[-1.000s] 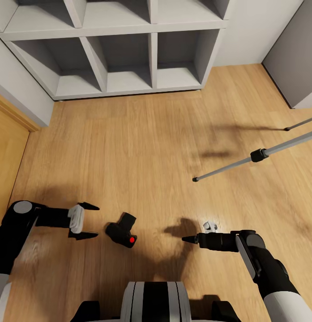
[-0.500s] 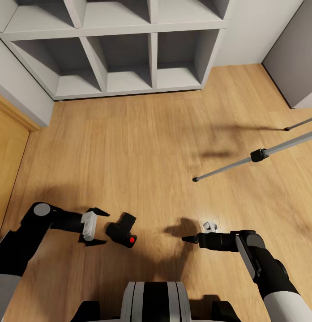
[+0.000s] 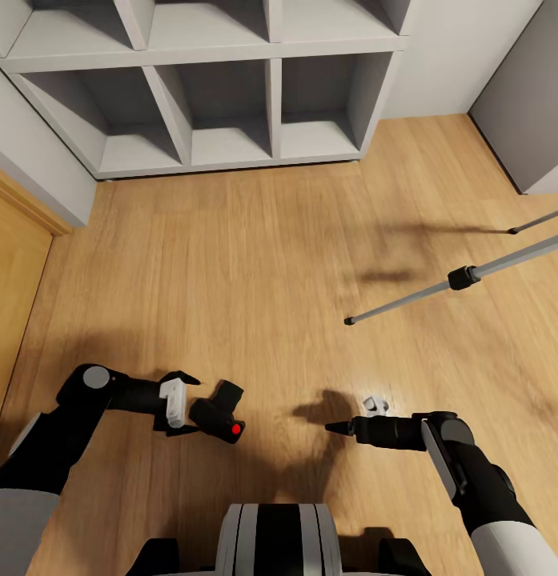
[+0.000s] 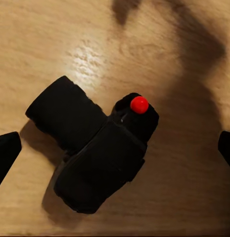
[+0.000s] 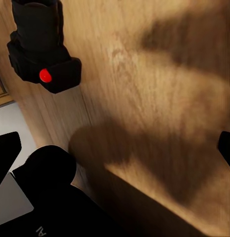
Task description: Attach the digital camera to the camera tripod in the bedroom.
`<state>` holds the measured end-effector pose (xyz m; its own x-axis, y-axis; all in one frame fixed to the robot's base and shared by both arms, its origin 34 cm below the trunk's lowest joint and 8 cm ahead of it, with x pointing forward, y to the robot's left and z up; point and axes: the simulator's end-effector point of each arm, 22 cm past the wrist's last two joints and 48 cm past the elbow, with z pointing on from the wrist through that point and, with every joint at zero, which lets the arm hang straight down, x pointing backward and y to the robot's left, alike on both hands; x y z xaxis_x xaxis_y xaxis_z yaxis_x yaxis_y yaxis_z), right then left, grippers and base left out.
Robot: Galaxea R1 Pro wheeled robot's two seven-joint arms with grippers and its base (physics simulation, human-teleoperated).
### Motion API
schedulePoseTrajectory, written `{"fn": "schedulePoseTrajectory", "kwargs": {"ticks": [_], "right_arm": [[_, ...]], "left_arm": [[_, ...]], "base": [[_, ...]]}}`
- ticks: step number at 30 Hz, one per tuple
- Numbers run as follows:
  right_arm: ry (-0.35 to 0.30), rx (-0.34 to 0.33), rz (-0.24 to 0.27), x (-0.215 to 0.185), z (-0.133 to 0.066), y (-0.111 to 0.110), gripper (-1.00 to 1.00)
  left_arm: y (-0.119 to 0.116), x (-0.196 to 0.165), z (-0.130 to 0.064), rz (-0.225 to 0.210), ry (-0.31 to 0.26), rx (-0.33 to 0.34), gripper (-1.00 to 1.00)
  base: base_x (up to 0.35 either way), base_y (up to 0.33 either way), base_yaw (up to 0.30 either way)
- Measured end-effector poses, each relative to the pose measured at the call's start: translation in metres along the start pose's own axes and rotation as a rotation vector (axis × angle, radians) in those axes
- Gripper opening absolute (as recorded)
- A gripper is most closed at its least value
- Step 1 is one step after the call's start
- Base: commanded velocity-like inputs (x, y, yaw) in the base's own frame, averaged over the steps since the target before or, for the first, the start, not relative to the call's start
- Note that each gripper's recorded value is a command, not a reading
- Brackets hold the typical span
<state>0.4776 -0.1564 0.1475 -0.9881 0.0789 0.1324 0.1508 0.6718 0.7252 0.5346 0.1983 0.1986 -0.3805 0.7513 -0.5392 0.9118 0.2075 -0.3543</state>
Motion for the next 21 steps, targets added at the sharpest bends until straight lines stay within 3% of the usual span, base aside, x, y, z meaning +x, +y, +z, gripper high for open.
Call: {"fn": "schedulePoseTrajectory", "kwargs": {"ticks": [7, 14, 21], "right_arm": [[-0.002, 0.014, -0.007, -0.001, -0.002, -0.005, 1.0], [0.003, 0.017, 0.0, 0.002, -0.001, -0.007, 1.0], [0.005, 0.019, 0.003, 0.003, -0.001, -0.009, 1.0]], "left_arm": [[0.006, 0.016, -0.014, 0.002, 0.0, -0.014, 1.0], [0.011, 0.039, -0.026, 0.037, 0.07, -0.026, 1.0], [0.012, 0.034, -0.017, 0.078, 0.072, -0.037, 1.0]], "base": [[0.0, 0.0, 0.0], [0.0, 0.0, 0.0], [0.0, 0.0, 0.0]]}}
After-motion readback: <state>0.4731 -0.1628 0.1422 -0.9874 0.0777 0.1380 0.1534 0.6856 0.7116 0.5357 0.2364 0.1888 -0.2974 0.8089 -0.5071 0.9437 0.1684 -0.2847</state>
